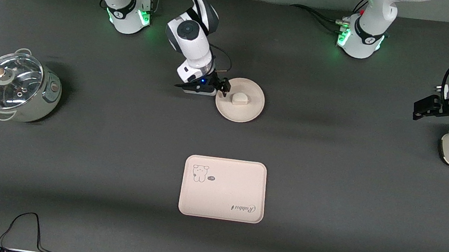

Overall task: Place bun in plate and plate on tray
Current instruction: 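Move the right gripper down to the plate rim, then close the right gripper on the plate rim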

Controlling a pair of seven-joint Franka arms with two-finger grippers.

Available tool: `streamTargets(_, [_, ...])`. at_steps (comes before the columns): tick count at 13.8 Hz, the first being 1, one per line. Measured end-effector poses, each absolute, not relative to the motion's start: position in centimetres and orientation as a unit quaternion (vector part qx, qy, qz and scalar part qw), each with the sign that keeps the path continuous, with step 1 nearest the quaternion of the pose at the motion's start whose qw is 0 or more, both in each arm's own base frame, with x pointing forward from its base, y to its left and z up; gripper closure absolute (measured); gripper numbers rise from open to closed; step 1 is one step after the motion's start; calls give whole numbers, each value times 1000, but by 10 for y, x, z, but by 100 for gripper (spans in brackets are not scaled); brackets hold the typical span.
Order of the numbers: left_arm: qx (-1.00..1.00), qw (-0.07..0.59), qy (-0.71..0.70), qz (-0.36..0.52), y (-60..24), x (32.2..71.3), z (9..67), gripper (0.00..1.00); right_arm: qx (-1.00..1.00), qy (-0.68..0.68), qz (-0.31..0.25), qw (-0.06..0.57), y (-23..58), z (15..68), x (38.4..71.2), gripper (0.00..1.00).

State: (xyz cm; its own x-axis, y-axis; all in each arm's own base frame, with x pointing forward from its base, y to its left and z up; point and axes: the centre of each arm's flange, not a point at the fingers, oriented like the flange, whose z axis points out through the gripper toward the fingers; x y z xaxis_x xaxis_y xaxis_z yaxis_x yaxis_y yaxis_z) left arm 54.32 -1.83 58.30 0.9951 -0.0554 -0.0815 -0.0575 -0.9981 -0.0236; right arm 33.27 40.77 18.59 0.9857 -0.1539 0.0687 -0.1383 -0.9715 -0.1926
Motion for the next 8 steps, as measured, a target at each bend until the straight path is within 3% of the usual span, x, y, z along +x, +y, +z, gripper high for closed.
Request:
streamTargets(4, [-999,11,8,30,4,546,588,0,-992,77,-36,91,408,179,329,0])
streamTargets(5, [-999,11,8,29,3,545,590,0,-992,77,-35,90,408,177,329,4])
streamTargets(6, [-999,11,9,35,2,543,592,0,-992,77,-36,90,409,177,329,14])
streamTargets(7, [-999,11,11,44,1,540,593,0,-992,77,-36,91,409,177,330,14])
streamTargets(8, [-999,11,12,51,0,538,595,0,-992,77,-36,92,410,177,330,20])
